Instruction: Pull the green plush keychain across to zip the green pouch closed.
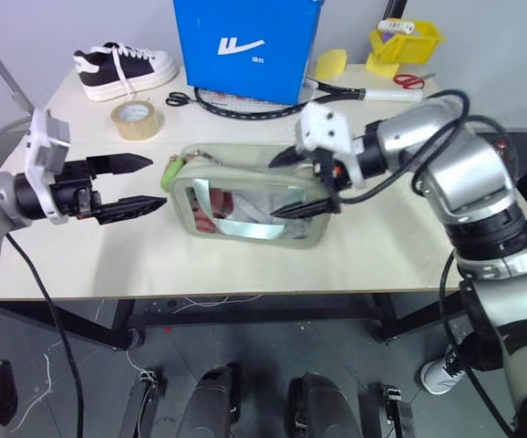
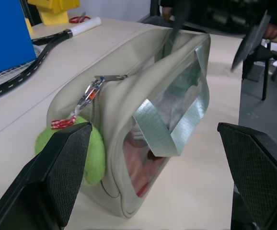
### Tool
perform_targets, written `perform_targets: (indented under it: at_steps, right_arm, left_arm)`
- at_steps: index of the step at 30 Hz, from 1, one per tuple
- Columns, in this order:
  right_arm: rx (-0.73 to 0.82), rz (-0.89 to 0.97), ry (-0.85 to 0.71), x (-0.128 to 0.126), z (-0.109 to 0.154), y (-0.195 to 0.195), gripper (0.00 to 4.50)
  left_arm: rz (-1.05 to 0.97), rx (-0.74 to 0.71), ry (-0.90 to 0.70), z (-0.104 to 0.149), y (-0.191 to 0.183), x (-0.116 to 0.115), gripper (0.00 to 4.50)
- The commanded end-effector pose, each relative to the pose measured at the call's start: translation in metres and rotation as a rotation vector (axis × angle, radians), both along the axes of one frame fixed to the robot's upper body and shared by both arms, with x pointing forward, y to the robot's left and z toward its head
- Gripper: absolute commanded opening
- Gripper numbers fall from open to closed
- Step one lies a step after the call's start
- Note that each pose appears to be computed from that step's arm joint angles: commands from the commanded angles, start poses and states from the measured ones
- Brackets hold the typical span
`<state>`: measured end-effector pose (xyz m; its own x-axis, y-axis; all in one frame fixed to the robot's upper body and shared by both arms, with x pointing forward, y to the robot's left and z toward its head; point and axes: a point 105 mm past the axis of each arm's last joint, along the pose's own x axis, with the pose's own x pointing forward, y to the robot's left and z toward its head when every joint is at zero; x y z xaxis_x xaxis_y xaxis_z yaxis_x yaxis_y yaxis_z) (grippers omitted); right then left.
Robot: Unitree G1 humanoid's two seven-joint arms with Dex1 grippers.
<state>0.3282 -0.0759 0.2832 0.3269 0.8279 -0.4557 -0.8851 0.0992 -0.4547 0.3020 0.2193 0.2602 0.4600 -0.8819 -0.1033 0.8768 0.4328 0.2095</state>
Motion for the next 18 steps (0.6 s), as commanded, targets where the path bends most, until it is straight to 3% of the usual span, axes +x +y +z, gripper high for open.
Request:
perform_targets:
  at_steps: [1,4,7,14,18]
  right_arm:
    - [0.009,-0.034,-0.052,-0.014,0.012,-0.017,4.47]
    - [-0.039,-0.078,-0.029,-0.015,-0.007,-0.025,4.47]
    - [-0.053,-0.094,-0.02,-0.015,-0.016,-0.026,3.68]
    - [-0.045,-0.156,-0.044,-0.002,-0.015,-0.033,0.01]
    - [-0.055,-0.149,-0.046,-0.003,-0.015,-0.04,0.01]
  left_arm:
    - [0.001,0.013,-0.03,0.007,0.002,-0.001,4.5]
    - [0.002,0.013,-0.023,0.004,0.003,0.001,4.5]
    - [0.005,0.015,-0.021,0.002,0.002,0.003,4.5]
    - [0.059,0.059,-0.024,-0.005,0.006,0.018,4.5]
    - [0.104,0.051,-0.039,-0.004,0.011,0.029,4.5]
